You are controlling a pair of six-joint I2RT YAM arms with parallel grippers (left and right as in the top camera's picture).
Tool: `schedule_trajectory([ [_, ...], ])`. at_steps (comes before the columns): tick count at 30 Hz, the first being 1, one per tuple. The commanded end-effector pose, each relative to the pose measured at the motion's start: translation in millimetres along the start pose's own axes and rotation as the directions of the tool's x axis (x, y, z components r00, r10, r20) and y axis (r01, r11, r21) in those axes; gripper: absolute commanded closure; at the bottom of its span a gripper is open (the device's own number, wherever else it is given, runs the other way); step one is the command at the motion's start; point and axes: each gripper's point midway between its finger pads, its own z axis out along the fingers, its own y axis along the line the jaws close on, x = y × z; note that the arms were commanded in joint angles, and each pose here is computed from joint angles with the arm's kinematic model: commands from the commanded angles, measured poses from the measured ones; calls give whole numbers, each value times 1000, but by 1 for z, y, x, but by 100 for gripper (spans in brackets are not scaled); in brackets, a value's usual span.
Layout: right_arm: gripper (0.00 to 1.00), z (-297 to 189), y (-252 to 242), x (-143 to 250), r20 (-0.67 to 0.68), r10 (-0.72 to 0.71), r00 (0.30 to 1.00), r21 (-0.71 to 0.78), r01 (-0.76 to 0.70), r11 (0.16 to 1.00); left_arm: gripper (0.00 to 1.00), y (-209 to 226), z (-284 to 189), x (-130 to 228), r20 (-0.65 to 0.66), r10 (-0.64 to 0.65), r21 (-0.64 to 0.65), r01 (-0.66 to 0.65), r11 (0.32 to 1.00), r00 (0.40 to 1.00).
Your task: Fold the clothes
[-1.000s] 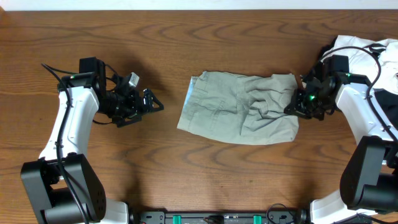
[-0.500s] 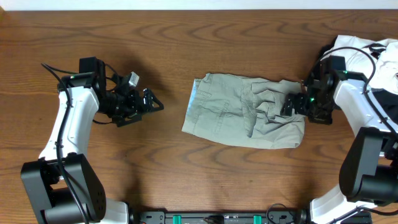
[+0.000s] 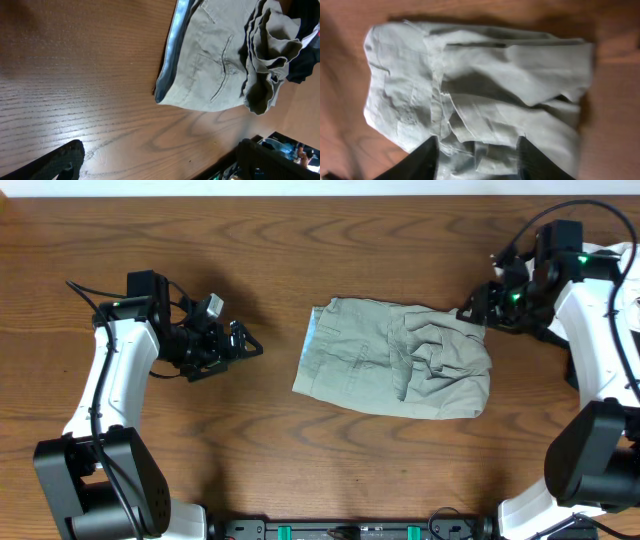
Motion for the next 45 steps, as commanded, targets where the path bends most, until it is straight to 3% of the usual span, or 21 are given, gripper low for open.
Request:
schedule_trajectory([
  [1,64,31,8,24,-74,29,997,-65,-34,997,1,-6,-3,0,15,30,14,-30,999,999],
  [5,80,73,15,47,-113,52,992,-128,-66,990,1,-6,-3,-2,24,38,14,-38,999,999],
  [19,80,138,30,107,-191,98,977,-93,-118,989,2,-6,-3,-4,33,44,14,-45,999,998],
  [22,89,138,35,108,-190,86,978,-92,-105,990,2,-6,-3,-4,32,45,14,-45,999,998],
  [27,89,108,53,88,-136,61,989,-116,-77,990,1,-6,-3,-4,32,44,14,-44,999,999],
  [30,84,81,73,71,-71,45,996,-152,-55,987,1,-6,-3,-4,32,44,14,-45,999,998],
  [32,76,60,91,59,-17,38,999,-203,-40,978,2,-6,-3,-4,33,44,14,-45,999,998],
  [38,26,51,131,47,64,-8,998,-290,26,957,1,-21,4,-2,10,56,85,-57,995,998],
  [45,19,92,148,71,31,-77,997,-165,81,983,1,-40,38,5,-65,121,97,-114,989,991],
])
